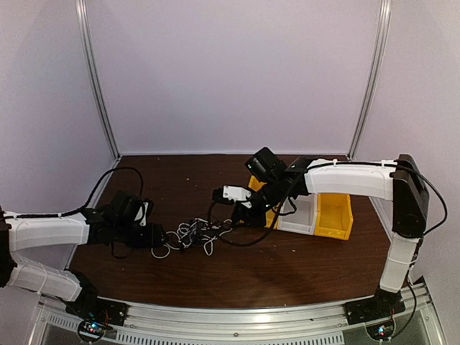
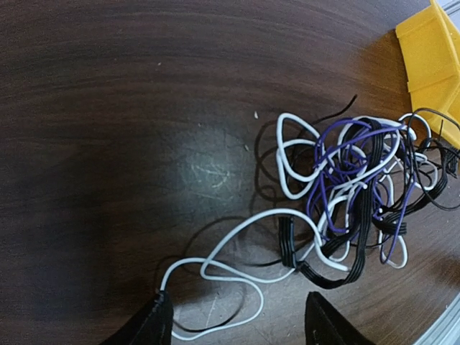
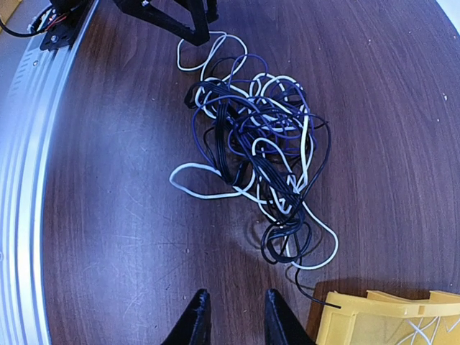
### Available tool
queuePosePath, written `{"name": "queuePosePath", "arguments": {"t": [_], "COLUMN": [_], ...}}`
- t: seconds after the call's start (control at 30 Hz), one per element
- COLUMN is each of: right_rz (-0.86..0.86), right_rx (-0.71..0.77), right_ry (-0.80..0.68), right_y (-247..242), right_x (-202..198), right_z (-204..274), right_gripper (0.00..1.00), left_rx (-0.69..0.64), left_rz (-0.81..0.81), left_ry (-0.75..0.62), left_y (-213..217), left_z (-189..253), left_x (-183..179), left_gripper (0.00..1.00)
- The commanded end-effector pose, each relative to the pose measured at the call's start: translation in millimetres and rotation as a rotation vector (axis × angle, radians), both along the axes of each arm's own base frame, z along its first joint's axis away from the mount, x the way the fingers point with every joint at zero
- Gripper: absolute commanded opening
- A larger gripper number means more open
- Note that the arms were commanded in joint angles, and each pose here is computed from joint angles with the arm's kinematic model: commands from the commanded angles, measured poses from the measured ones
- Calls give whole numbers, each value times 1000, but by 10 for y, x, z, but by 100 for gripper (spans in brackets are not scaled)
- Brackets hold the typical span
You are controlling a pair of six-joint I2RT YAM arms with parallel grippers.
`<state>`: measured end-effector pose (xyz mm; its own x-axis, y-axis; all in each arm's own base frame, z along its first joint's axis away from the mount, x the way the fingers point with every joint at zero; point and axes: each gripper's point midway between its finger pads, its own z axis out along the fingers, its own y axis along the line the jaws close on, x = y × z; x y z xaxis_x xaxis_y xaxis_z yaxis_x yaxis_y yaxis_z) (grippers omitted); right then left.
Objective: Untangle the cables
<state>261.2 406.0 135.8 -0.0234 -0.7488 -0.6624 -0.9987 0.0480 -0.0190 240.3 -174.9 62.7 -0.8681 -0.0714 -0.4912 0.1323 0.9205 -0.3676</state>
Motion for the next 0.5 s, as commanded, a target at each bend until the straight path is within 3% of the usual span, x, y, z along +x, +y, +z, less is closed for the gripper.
{"name": "queuePosePath", "arguments": {"t": [0.0,0.47], "right_rz": [-6,38], "right_rx": [34,-8], "right_ry": [11,25], "right_y": [31,31], "right_x": [-17,-230], "right_z": [16,-197], "right_gripper": [27,27], "left_rx": [3,112], "left_rz": [15,31], "left_ry": [-28,-77], "left_y": [-39,17], "left_z": [-85,-61], "left_x": [124,356], "left_gripper": [63,50]}}
